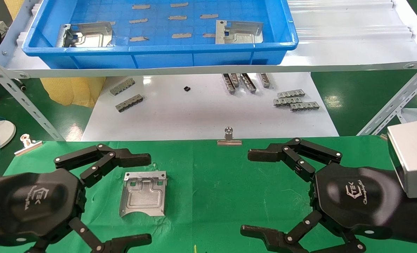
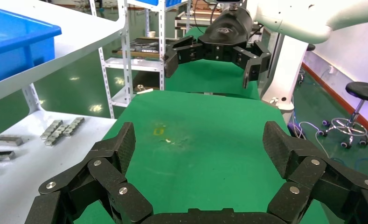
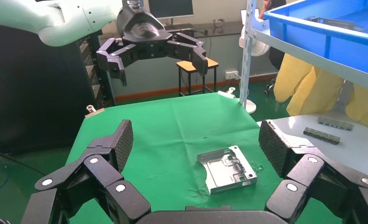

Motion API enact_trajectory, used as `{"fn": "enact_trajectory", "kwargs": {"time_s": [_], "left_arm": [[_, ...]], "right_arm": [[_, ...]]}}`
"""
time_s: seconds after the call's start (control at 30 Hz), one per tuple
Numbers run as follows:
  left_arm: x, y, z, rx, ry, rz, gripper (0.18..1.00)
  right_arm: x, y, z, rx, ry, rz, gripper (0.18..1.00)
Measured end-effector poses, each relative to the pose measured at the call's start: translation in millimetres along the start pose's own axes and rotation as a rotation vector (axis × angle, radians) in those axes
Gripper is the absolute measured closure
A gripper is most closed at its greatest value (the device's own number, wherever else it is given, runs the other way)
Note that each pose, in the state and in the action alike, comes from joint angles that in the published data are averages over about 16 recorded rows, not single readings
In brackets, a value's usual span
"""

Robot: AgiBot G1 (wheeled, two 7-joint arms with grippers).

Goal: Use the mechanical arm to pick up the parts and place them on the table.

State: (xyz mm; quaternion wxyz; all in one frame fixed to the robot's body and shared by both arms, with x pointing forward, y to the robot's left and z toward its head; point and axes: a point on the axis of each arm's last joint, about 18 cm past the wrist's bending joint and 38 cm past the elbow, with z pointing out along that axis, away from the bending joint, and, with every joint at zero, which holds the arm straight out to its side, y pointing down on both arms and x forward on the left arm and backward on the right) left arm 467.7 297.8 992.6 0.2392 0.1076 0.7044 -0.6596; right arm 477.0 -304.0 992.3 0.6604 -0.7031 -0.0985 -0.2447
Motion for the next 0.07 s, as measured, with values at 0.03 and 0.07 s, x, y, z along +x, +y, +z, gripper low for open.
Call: {"fn": "enact_trajectory", "kwargs": {"time_s": [0.03, 0.07], "left_arm": [[-0.2, 0.1, -0.1, 0.0, -0.001, 0.0, 0.183], [-0.5, 0.2, -0.1, 0.0, -0.001, 0.0, 0.183]], "right_arm": [[0.0, 0.0, 0.0, 0.0, 0.0, 0.0, 0.179], [0.0, 0.0, 0.0, 0.0, 0.0, 0.0, 0.179]]}}
